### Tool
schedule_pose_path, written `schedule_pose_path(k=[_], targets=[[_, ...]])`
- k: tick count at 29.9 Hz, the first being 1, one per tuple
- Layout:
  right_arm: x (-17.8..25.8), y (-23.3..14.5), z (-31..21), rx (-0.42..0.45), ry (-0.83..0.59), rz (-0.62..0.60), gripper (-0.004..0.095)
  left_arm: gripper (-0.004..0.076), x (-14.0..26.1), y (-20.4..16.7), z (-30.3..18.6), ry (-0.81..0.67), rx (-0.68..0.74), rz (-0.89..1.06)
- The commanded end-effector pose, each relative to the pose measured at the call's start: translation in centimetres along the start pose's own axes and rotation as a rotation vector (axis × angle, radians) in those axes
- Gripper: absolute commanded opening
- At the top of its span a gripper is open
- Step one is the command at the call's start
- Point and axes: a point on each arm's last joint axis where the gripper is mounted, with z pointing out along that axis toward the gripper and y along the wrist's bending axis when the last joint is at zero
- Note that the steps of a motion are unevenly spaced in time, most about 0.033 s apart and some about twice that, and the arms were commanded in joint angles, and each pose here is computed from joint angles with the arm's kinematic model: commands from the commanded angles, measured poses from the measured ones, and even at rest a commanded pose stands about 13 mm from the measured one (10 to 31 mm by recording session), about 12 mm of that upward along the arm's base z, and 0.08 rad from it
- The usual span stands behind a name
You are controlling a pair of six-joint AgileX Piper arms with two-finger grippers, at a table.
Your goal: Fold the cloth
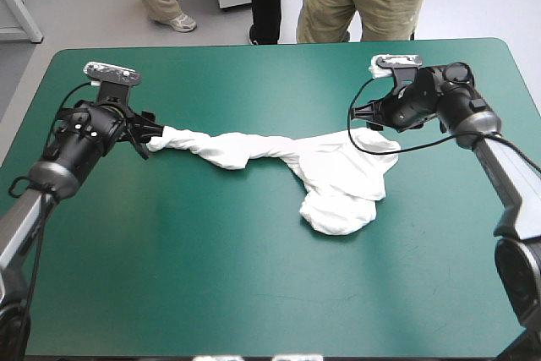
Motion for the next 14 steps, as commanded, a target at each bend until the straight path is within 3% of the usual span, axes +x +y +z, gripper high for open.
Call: schedule_pose_path(k=[1,8,14], targets=[[-0.1,0.4,-6.5,-0.015,-0.093,-0.020,0.0487,0.0550,-1.0,2.1,-5.9,-0.146,-0.017,-0.046],[1.8,1.1,-12.1,-0.062,-0.108,-0.023,0.0486,0.0527,-0.1,3.6,-10.9,-0.226,0.005,-0.094],[2.1,1.2,-12.6,-0.071,-0.100,-0.022,0.0486,0.0528,-0.1,2.8,-8.9,-0.145,0.040,-0.120]])
